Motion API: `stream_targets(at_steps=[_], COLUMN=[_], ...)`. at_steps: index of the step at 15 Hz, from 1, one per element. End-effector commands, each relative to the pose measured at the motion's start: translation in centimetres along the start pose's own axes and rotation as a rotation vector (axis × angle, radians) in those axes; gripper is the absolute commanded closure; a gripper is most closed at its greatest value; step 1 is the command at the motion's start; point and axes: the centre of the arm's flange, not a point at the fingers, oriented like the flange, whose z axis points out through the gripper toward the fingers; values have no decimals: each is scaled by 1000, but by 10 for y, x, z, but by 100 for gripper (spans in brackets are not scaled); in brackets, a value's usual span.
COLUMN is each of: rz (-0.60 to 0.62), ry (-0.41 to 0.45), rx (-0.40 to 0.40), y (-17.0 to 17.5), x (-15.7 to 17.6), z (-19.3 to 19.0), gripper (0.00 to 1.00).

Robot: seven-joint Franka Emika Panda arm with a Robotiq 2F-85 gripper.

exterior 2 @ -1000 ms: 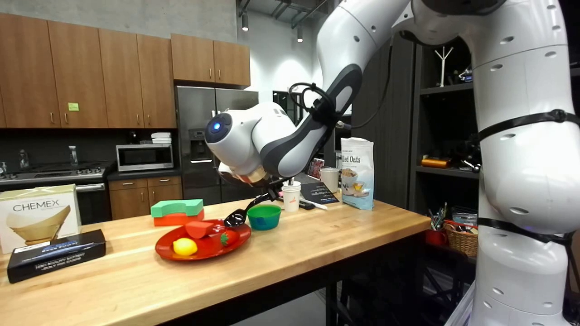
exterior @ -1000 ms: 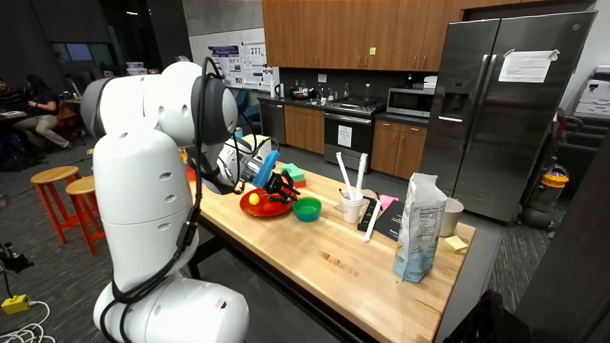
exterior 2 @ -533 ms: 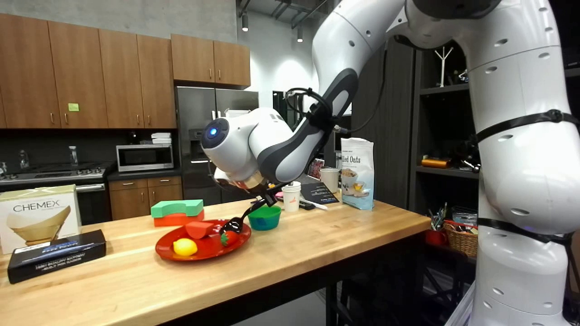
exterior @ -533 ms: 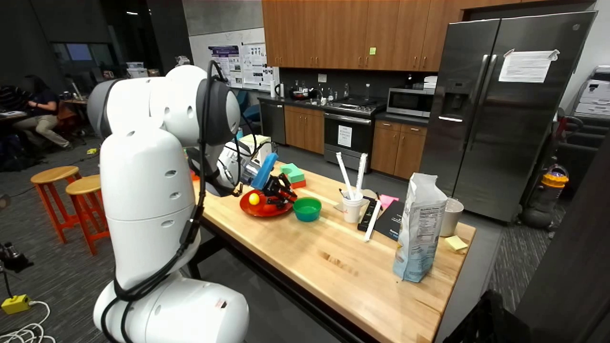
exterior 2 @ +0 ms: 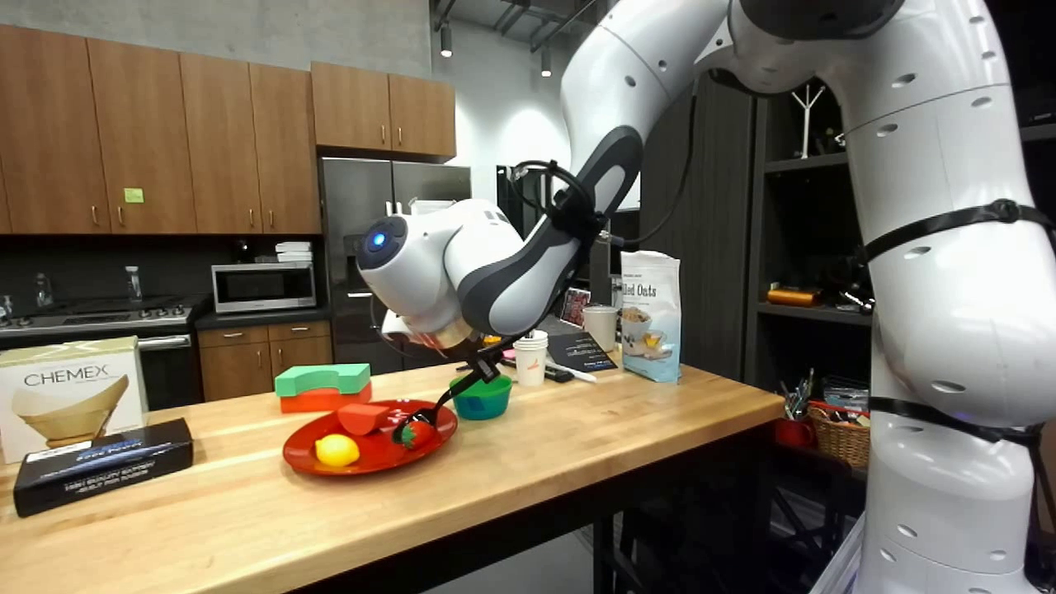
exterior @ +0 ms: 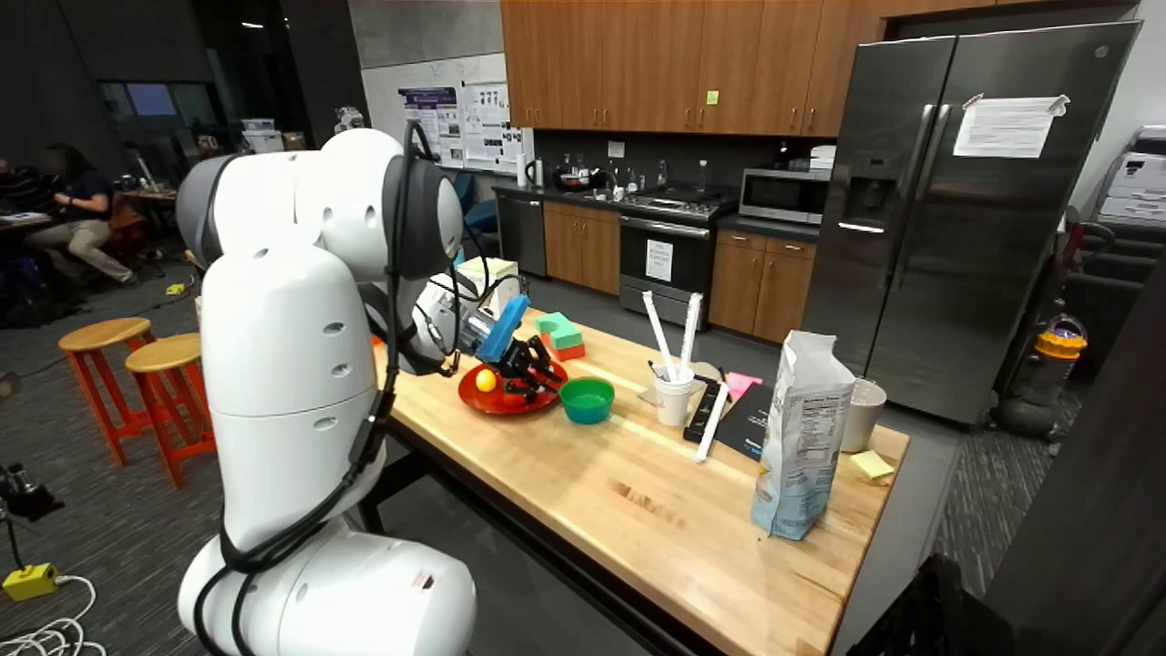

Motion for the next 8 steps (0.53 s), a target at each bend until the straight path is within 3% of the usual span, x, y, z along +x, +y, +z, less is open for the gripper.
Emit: stream_targets(at_steps=[1, 8], rz=[-25, -107], ry=[8, 1], rx=[88, 214], y=[10, 28], x=[-4, -19], z=[-9, -19], gripper=[94, 94])
